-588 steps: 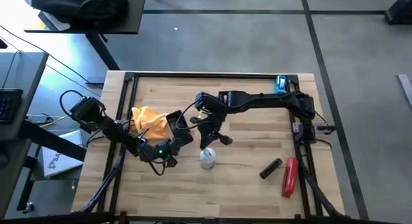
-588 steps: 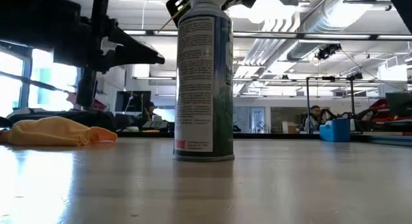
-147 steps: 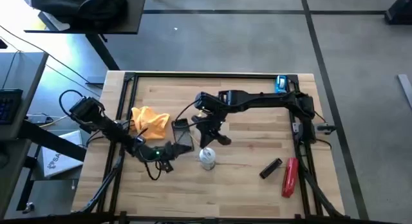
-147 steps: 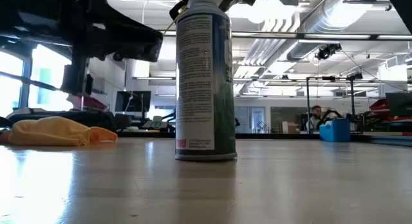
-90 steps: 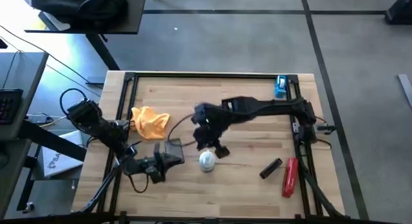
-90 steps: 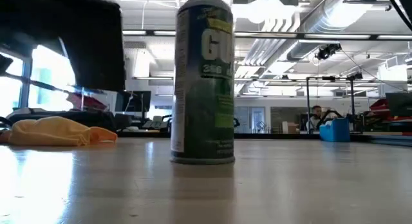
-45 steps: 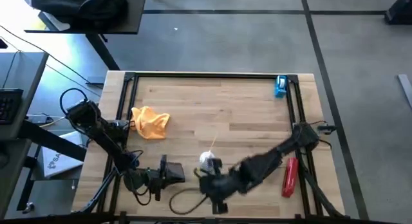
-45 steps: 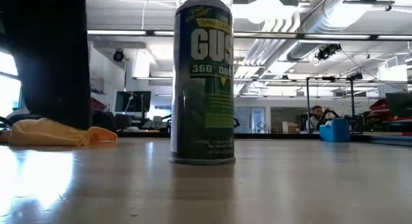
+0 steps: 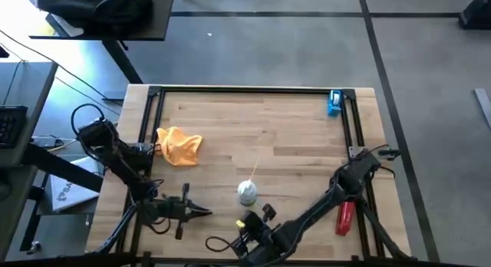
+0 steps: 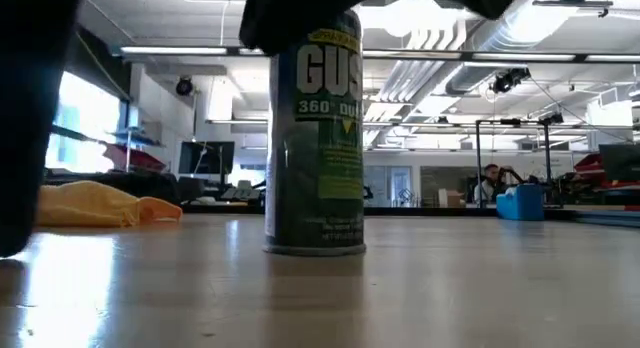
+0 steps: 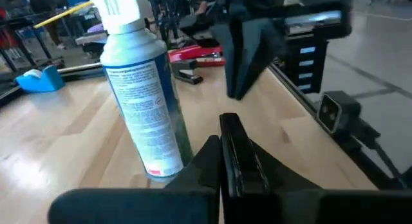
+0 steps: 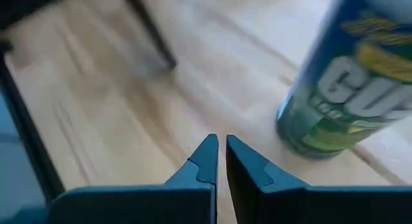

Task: Apply microfiber cloth
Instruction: Wipe the back of the cellphone with the yellow microfiber cloth

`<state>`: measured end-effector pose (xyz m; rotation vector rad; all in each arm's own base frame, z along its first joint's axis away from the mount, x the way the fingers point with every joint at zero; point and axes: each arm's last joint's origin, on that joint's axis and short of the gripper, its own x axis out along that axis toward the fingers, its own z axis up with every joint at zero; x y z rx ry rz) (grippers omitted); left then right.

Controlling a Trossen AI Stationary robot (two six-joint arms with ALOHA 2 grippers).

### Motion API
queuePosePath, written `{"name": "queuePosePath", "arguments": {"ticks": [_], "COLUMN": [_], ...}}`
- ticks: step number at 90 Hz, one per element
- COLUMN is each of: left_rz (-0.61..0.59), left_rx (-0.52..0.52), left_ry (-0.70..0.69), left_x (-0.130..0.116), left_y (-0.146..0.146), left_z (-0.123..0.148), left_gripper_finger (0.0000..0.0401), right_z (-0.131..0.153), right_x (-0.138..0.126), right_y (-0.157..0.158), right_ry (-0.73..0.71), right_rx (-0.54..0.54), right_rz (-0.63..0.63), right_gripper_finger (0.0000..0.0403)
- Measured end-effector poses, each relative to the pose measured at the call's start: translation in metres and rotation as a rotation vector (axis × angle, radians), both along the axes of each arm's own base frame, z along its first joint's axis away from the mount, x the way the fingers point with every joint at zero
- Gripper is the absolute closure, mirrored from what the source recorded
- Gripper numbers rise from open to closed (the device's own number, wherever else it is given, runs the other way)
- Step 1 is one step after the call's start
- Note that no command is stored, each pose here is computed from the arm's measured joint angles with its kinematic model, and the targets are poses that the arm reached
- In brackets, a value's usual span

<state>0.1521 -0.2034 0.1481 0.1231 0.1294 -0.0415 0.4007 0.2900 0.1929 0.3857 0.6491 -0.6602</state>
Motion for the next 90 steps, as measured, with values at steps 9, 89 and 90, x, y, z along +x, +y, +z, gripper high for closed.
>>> {"name": "queuePosePath", "arguments": {"ticks": [9, 89, 90], "left_rz": [0.034, 0.112, 0.114], "left_rx": [-0.026, -0.183, -0.182], "left_ry": [-0.044, -0.139, -0.139], "left_x": [-0.006, -0.069, -0.069], "left_y": [0.001, 0.0, 0.0], "left_z": [0.011, 0.058, 0.058], "left_gripper_finger": [0.0393, 0.0393, 0.0393], "right_z": [-0.005, -0.066, -0.068], "right_x": [-0.001, 0.053, 0.053], "right_y": [-0.011, -0.113, -0.113], "right_ry": [0.025, 0.291, 0.28], "right_rx": [-0.085, -0.095, -0.094], "right_rz": [-0.054, 0.092, 0.087], "right_gripper_finger": [0.0403, 0.0403, 0.0403]}}
